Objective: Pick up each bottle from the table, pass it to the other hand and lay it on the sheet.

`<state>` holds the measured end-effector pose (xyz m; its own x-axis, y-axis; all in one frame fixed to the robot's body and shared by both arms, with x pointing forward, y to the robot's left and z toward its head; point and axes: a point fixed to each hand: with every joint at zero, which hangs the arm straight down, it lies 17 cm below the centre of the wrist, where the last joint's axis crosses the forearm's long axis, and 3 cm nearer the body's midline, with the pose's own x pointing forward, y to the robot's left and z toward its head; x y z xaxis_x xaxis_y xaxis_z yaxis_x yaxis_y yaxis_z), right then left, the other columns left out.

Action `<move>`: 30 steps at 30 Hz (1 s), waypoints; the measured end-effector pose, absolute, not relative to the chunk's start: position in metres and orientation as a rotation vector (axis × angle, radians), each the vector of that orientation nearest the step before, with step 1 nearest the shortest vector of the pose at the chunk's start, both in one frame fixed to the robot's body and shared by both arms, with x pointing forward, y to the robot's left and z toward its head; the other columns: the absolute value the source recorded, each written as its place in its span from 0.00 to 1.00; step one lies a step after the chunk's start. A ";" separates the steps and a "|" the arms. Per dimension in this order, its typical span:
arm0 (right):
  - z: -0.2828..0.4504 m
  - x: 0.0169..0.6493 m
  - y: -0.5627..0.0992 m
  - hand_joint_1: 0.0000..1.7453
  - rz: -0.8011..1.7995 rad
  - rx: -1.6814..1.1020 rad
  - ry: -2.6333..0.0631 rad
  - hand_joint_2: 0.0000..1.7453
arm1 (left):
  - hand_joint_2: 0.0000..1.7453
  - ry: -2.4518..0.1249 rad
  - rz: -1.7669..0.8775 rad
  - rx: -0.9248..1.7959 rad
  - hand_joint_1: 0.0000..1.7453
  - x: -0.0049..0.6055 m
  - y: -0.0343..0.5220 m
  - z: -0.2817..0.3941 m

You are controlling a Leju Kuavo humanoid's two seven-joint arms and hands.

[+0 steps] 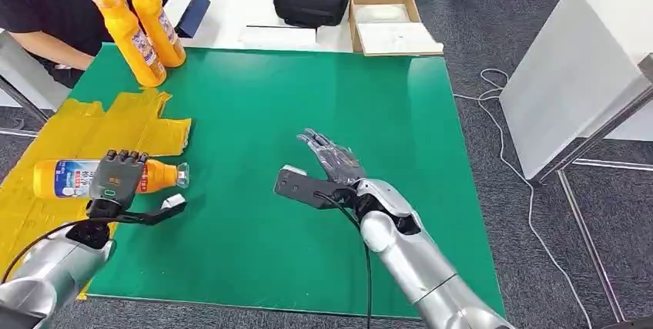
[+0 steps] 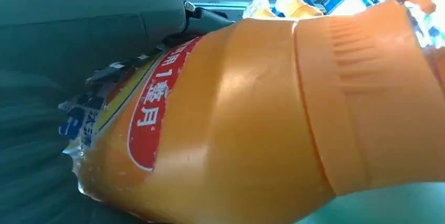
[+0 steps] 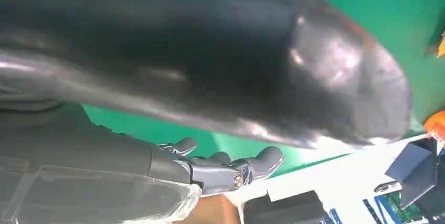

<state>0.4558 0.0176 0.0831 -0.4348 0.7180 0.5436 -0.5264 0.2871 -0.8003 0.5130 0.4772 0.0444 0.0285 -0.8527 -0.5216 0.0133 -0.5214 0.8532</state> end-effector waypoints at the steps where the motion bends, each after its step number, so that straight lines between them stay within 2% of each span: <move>1: 0.082 0.454 0.018 0.00 1.418 -0.187 -1.449 0.00 | 1.00 -0.865 -1.579 1.607 0.00 0.512 0.478 0.043; 2: 0.081 0.453 0.019 0.00 1.421 -0.184 -1.450 0.00 | 1.00 -0.853 -1.582 1.601 0.00 0.509 0.481 0.040; 3: 0.082 0.452 0.019 0.00 1.423 -0.183 -1.453 0.00 | 0.00 -0.843 -1.584 1.597 0.00 0.507 0.484 0.038; 18: 0.083 0.447 0.022 0.00 1.441 -0.180 -1.464 0.00 | 0.00 -0.770 -1.608 1.597 0.00 0.493 0.510 0.030; 26: 0.082 0.446 0.023 0.00 1.445 -0.181 -1.465 0.00 | 0.00 -0.807 -1.587 1.615 0.00 0.492 0.508 0.034; 30: 0.082 0.445 0.023 0.00 1.425 -0.168 -1.468 0.00 | 0.00 -0.932 -1.544 1.559 0.00 0.488 0.490 0.033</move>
